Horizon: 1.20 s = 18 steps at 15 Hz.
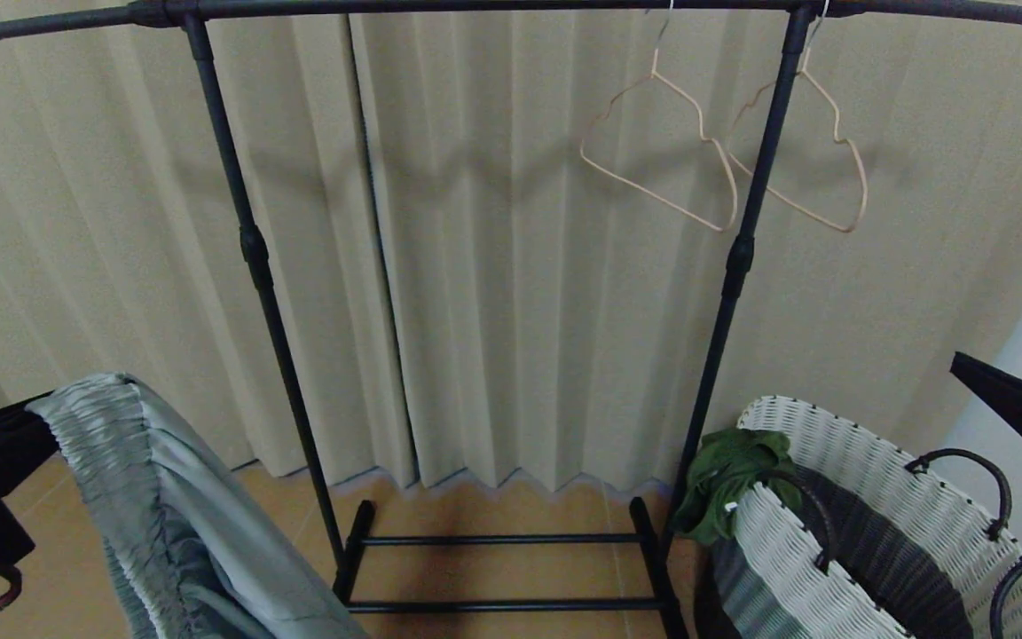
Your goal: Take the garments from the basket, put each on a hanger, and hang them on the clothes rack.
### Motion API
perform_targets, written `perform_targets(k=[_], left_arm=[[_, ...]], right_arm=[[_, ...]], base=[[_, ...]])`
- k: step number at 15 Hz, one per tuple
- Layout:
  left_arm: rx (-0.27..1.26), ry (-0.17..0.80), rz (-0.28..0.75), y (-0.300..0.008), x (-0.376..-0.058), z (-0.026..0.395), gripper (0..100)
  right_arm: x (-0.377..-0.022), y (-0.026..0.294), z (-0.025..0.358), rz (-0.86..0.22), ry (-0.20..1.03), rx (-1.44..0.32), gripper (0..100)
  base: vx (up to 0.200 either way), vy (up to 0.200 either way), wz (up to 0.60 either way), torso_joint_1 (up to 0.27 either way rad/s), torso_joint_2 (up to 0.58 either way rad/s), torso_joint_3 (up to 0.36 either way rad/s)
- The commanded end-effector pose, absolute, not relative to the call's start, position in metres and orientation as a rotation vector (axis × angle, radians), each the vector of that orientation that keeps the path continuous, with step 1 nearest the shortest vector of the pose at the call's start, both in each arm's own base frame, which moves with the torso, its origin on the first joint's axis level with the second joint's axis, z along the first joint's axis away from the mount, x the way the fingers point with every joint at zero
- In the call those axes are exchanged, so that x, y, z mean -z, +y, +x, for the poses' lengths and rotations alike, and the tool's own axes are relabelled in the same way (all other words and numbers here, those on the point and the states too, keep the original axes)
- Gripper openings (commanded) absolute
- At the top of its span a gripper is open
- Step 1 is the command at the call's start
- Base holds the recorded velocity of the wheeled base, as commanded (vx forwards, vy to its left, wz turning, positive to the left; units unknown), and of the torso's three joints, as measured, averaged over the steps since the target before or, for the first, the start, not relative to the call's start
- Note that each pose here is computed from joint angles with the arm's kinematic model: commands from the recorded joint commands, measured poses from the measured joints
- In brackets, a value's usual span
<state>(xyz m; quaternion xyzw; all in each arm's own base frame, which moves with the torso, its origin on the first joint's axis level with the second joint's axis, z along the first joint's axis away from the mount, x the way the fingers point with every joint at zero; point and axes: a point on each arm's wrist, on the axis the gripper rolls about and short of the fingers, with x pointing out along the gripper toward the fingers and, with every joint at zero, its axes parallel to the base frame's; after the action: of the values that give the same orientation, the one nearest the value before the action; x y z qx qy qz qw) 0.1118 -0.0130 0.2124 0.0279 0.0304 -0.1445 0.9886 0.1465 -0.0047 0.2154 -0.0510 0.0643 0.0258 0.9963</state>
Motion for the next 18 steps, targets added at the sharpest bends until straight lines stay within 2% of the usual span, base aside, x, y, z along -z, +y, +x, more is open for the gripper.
perform_targets(k=[1,15,17,18], left_arm=[[0.291,0.071,0.055,-0.0132,-0.2111,0.1141,0],[0.292,0.091,0.064,-0.0131,-0.2046,0.1129,0],[0.291,0.087,0.063,-0.0131,-0.2051,0.1120,0],[0.292,0.091,0.061,-0.0131,-0.2041,0.1122,0]], right_arm=[[-0.2151,-0.0047,0.1480,-0.102,0.132,-0.053,100],[-0.2152,-0.0047,0.1430,-0.126,0.129,-0.047,100],[-0.2146,-0.0047,0.1433,-0.131,0.152,-0.048,100],[-0.2143,-0.0047,0.1431,-0.127,0.208,-0.052,100]], base=[[0.000,0.000,0.00,0.105,-0.33,-0.310],[0.000,0.000,0.00,0.160,-0.50,-0.306],[0.000,0.000,0.00,0.212,-0.51,-0.293],[0.000,0.000,0.00,0.217,-0.50,-0.295]])
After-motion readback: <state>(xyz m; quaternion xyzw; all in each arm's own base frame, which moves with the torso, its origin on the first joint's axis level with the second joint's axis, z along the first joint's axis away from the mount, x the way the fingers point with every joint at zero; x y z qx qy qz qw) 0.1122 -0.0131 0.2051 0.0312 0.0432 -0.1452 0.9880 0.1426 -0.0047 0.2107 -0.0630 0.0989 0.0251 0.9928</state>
